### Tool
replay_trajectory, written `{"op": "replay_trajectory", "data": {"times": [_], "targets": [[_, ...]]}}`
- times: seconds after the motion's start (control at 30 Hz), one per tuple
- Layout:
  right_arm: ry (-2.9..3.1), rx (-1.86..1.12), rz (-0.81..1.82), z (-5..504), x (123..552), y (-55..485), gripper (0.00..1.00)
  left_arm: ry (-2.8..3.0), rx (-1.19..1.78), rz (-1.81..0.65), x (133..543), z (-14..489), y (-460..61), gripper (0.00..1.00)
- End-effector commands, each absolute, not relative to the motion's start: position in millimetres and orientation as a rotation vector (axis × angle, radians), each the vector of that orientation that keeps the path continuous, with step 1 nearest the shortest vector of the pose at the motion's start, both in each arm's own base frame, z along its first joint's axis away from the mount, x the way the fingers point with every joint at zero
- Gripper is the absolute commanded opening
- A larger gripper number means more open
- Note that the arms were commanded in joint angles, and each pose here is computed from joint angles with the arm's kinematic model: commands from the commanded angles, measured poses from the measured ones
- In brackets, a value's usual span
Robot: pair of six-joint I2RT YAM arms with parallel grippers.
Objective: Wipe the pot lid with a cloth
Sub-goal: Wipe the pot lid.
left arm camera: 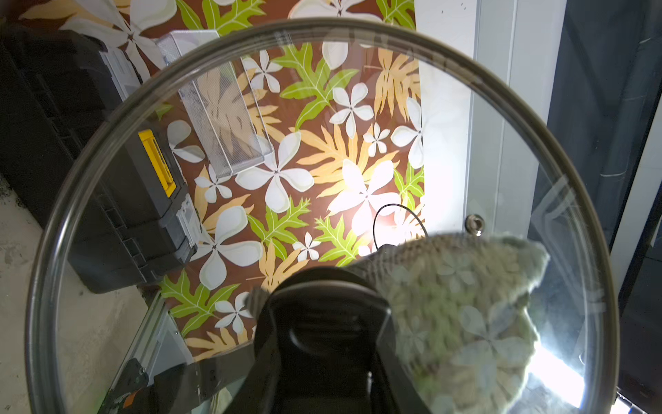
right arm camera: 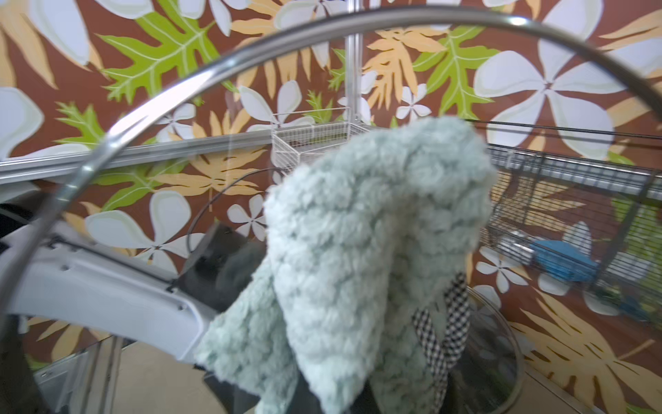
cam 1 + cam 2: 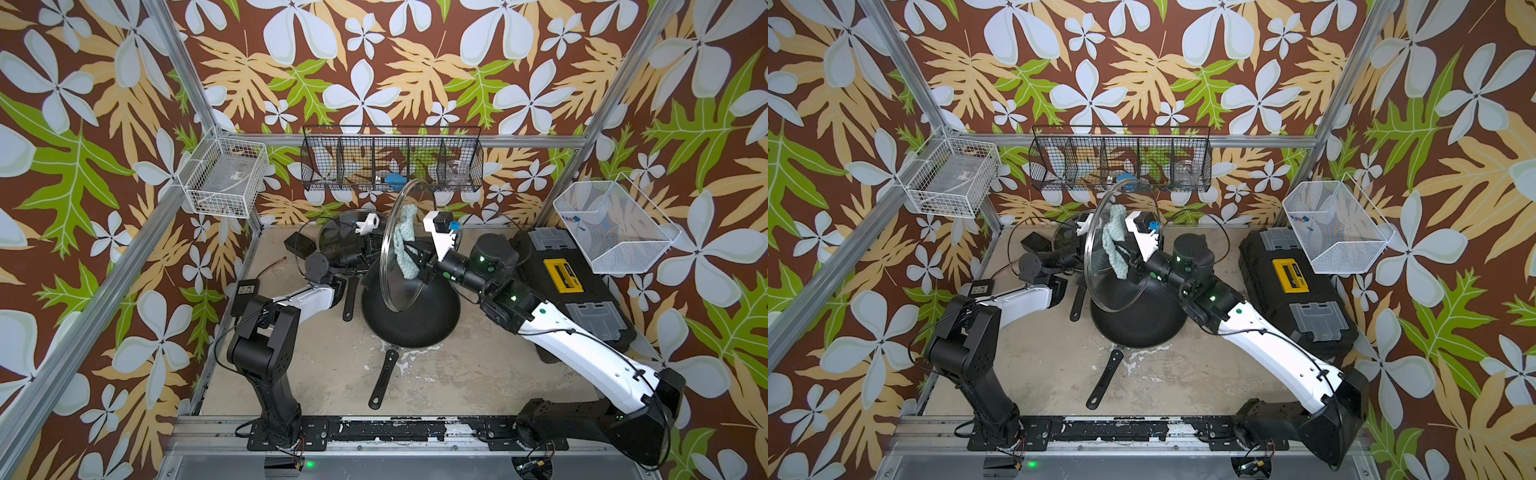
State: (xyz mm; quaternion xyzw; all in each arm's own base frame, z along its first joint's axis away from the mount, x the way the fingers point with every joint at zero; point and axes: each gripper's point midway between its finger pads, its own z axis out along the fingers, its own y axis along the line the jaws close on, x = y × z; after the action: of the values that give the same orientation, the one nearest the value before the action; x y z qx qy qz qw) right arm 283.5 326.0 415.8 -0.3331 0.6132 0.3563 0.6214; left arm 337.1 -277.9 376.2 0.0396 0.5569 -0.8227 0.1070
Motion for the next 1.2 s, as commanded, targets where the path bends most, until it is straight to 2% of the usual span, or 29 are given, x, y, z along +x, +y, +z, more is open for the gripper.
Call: {"op": "replay_trajectory", "data": {"times": [0.0,0.23,0.4,0.57,0.77,1.0,1.17], "targets": [[1.446,-0.781,0.883,388.9,265.4,327.1,0.00,1.367,0.374,-2.389,300.7,415.5,-262.6,0.00],[1.599,-0.596,0.717,361.1,311.2,291.7,0.00,1.356,0.395,-2.381,293.6,420.9,-260.6,0.00],[1.566,-0.550,0.685,398.5,332.2,285.6,0.00,1.360,0.396,-2.375,289.4,419.2,-259.3,0.00],[1.430,-0.635,0.767,453.8,314.2,302.5,0.00,1.370,0.376,-2.376,291.3,413.1,-259.6,0.00],[1.281,-0.831,0.806,477.1,250.3,339.3,0.00,1.377,0.364,-2.378,295.6,409.3,-261.0,0.00],[1.363,-0.971,0.874,404.8,203.1,352.1,0.00,1.360,0.374,-2.381,296.2,416.0,-260.6,0.00],[1.511,-0.887,0.804,345.3,213.7,330.0,0.00,1.356,0.384,-2.380,294.3,418.7,-260.1,0.00]]}}
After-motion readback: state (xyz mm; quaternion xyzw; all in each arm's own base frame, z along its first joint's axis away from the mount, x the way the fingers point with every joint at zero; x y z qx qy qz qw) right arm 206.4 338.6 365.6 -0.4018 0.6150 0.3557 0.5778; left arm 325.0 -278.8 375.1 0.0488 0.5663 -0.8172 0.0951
